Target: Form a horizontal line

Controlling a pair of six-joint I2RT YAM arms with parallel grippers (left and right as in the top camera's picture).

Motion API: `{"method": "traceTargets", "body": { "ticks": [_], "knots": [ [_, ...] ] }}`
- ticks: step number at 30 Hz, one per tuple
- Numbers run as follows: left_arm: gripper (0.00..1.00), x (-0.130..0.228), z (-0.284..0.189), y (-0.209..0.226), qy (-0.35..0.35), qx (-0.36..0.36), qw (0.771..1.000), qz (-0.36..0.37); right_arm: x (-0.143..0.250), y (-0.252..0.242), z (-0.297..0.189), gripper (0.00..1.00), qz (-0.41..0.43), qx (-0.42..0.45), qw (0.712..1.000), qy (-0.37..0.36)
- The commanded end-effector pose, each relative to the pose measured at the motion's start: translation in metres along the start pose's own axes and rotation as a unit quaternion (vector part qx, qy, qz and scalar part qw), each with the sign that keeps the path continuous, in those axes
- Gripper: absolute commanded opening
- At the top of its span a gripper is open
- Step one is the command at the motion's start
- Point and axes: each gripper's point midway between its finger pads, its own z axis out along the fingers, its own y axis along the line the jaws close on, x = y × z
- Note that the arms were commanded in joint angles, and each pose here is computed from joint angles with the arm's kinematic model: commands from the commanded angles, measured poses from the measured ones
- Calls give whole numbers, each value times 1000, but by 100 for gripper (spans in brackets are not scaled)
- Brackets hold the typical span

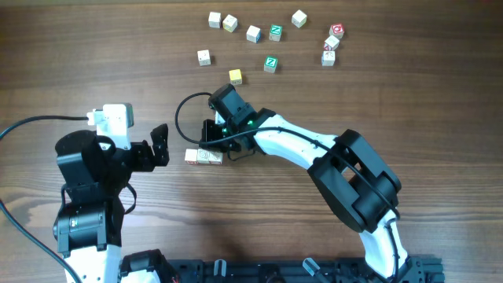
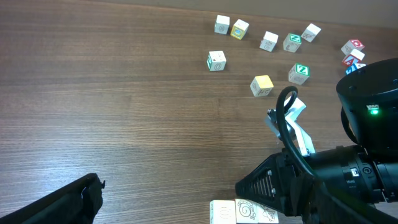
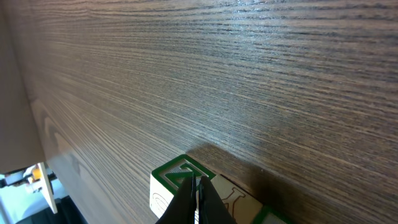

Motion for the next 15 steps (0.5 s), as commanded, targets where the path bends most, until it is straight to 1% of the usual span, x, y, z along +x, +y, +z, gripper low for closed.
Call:
{"method": "traceTargets", "body": {
  "ticks": [1,15],
  "knots": [
    [100,-2,-1,2,-2,-5,1000,2,6,-3,6,5,8,3,1000,10],
    [100,-2,-1,2,-2,-5,1000,2,10,-6,6,5,13,7,1000,19]
  ]
}}
